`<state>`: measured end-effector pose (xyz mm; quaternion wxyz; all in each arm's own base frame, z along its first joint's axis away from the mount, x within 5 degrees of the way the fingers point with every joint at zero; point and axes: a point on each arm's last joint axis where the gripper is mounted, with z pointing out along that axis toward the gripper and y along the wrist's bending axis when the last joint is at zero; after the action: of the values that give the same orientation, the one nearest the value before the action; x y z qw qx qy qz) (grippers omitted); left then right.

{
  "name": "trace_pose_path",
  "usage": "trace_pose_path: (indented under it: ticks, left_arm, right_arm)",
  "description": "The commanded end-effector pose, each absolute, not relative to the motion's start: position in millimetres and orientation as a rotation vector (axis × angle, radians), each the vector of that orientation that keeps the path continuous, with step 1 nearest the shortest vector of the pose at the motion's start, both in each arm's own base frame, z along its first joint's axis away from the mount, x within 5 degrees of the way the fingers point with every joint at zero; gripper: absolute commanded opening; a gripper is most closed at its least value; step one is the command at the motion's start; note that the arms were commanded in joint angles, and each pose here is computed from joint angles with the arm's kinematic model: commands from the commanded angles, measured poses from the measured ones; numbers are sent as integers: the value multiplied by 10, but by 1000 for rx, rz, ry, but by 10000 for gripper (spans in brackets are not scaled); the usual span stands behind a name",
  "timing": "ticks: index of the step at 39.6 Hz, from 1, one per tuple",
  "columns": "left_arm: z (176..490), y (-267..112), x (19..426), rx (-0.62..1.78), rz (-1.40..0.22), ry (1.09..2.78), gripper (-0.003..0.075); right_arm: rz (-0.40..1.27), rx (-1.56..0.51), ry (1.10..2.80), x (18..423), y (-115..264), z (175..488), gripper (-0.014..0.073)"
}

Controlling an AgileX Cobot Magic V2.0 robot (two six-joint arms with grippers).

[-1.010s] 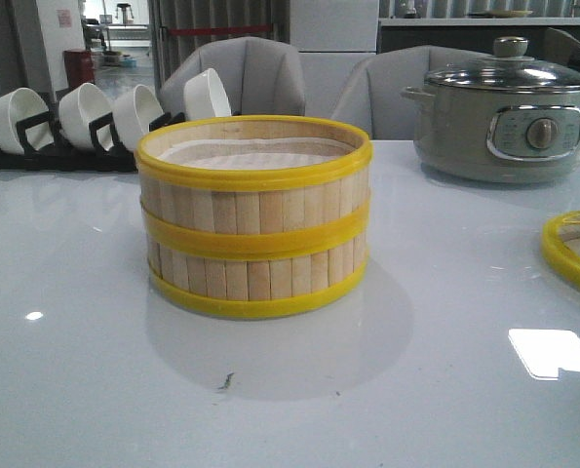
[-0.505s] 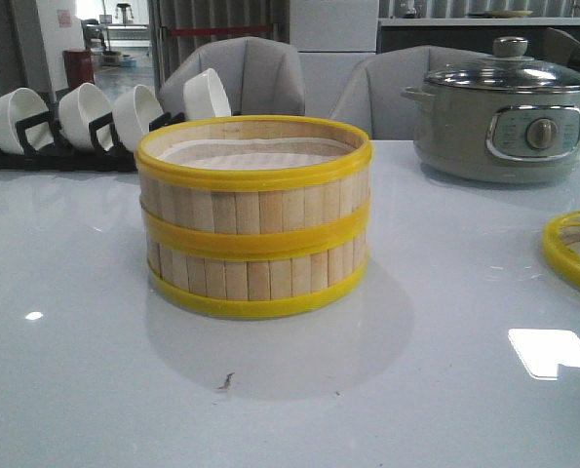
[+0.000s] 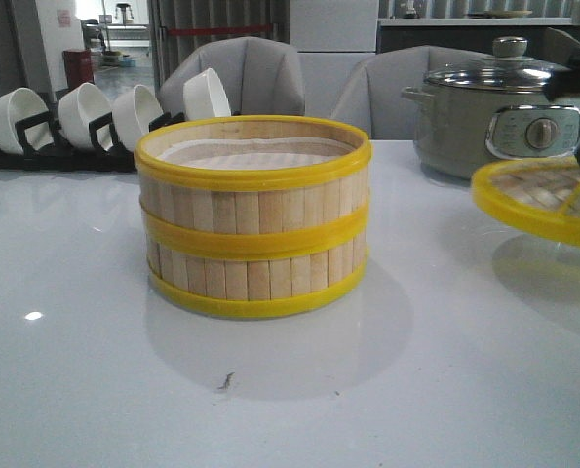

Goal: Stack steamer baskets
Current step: 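Carry the lid with the right gripper onto the top basket and lower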

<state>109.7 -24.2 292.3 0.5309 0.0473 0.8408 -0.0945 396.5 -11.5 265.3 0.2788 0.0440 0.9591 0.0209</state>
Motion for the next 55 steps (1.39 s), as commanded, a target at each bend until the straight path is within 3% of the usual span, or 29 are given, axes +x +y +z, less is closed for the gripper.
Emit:
trace_pose_path:
  ticks: [1,7,12,25,34,55]
  left_arm:
    - [3093,-247,1125,93,-245,1896,87]
    - [3093,-247,1125,93,-245,1896,87]
    - [3093,-247,1125,93,-245,1896,87]
    - [3093,-247,1125,93,-245,1896,87]
    - [3093,-247,1125,93,-245,1896,87]
    - [3094,-247,1126,93,-245,1894,87]
  right_arm:
    - [85,15,2410,3943,158,3347,55]
    - [158,-144,2299,3909,681,3852,55]
    - [224,-261,2215,3857,1112,4071,55]
    - [338,-509,2207,3883,2107,3957,55]
    - [355,-571,2231,3914,2370,3814,55]
    - [358,-602,2259,3914,2480,3698,55]
